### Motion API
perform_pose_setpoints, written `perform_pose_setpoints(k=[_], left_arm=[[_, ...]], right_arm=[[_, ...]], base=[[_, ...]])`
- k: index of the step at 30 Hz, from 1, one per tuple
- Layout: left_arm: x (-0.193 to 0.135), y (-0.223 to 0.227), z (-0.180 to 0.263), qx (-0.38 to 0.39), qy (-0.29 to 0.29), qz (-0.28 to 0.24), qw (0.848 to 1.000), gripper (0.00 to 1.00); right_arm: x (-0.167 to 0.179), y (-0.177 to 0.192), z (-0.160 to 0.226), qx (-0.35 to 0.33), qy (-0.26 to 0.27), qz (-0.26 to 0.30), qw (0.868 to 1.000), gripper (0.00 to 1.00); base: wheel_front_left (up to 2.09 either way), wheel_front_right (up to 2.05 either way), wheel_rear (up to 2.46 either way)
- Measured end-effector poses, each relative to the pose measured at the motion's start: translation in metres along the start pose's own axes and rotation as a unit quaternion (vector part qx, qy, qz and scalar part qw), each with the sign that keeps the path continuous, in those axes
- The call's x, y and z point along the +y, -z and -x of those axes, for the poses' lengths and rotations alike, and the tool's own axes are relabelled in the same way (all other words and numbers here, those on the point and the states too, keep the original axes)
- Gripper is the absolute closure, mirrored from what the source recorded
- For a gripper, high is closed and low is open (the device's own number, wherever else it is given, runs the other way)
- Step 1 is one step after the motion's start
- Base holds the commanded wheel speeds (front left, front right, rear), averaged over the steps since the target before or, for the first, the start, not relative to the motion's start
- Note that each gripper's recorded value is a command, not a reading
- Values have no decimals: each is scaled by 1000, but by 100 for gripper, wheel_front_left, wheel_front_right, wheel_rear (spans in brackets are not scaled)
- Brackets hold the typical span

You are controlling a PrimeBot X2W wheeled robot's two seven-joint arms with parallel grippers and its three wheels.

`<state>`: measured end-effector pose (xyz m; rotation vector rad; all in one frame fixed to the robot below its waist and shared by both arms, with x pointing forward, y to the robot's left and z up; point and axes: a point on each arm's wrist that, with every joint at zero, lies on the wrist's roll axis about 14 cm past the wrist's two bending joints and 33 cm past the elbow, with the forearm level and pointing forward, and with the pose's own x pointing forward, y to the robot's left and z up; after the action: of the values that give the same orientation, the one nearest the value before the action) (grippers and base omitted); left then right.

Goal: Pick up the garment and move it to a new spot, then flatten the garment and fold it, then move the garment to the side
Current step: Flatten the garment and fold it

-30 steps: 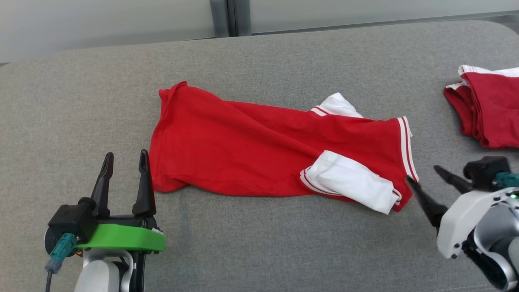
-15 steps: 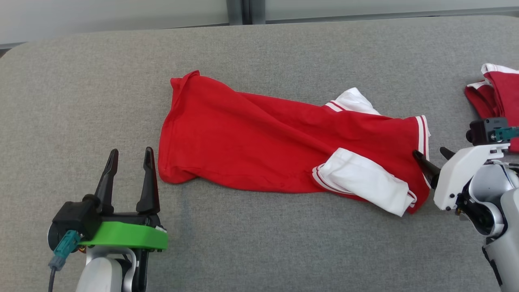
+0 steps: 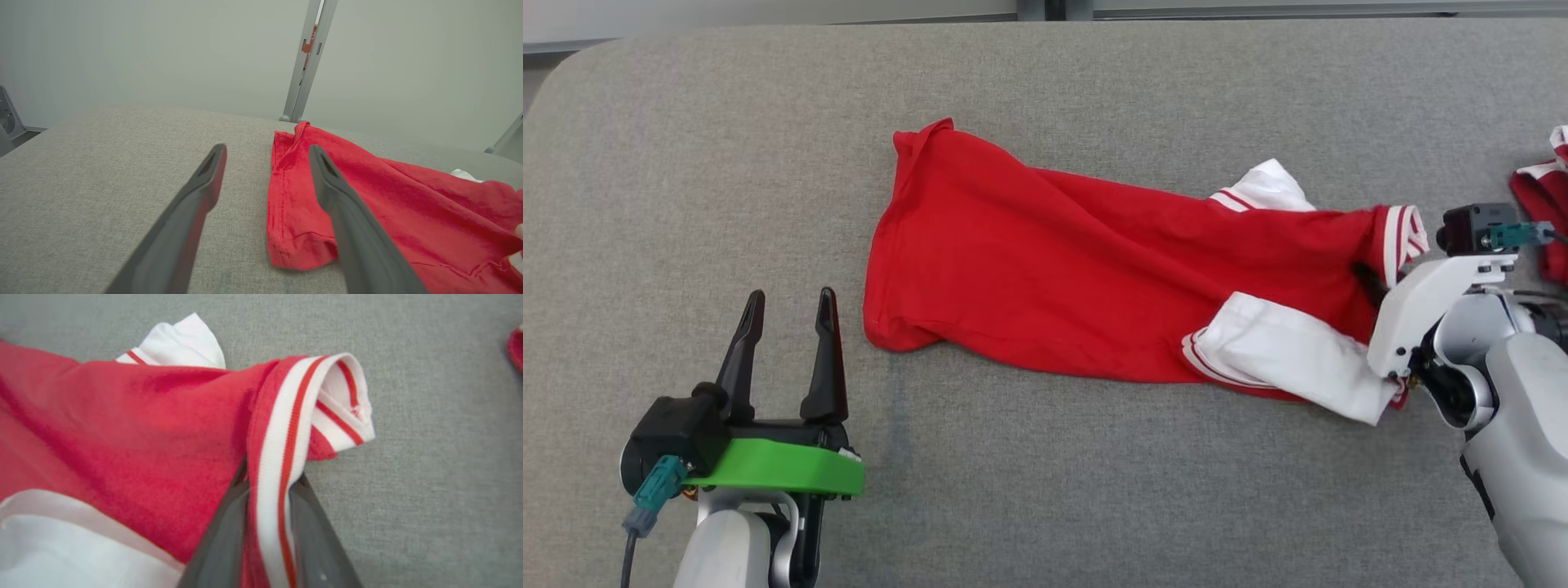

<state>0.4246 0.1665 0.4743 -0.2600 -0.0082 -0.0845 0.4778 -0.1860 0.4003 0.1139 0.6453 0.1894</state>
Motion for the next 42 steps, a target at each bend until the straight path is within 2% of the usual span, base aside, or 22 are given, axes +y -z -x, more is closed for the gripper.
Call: perform_pose_setpoints(k=[7, 16, 22, 28, 29, 30, 31, 37, 42], left_arm=[[5, -2, 2, -2, -7, -2, 1000, 0], [4, -2, 2, -2, -8, 0, 1000, 0], [5, 0, 0, -1, -9, 0, 1000, 0], [10, 0, 0, 0, -16, -2, 1000, 0], [11, 0, 0, 0, -17, -3, 1000, 0], [13, 1, 0, 1, -20, -3, 1000, 0], [14, 1, 0, 2, -21, -4, 1000, 0], [23, 3, 1, 5, -34, -7, 999, 0], [28, -1, 3, 0, -42, -9, 999, 0]], right_arm=[[9, -63, -3, -132, -3, 68, 989, 100], [22, -126, 10, -265, -6, 116, 957, 100], [24, -144, 1, -288, -2, 118, 950, 100], [22, -128, -27, -233, 3, 113, 966, 100], [21, -129, -31, -228, 5, 111, 967, 95], [19, -129, -36, -222, 9, 109, 969, 10], [18, -128, -40, -216, 10, 109, 970, 0], [20, -113, -56, -192, 10, 114, 975, 0], [13, -118, -43, -220, 17, 119, 968, 0]], base=[[0, 0, 0], [0, 0, 0], [0, 0, 0], [0, 0, 0], [0, 0, 0], [0, 0, 0], [0, 0, 0], [0, 0, 0], [0, 0, 0]])
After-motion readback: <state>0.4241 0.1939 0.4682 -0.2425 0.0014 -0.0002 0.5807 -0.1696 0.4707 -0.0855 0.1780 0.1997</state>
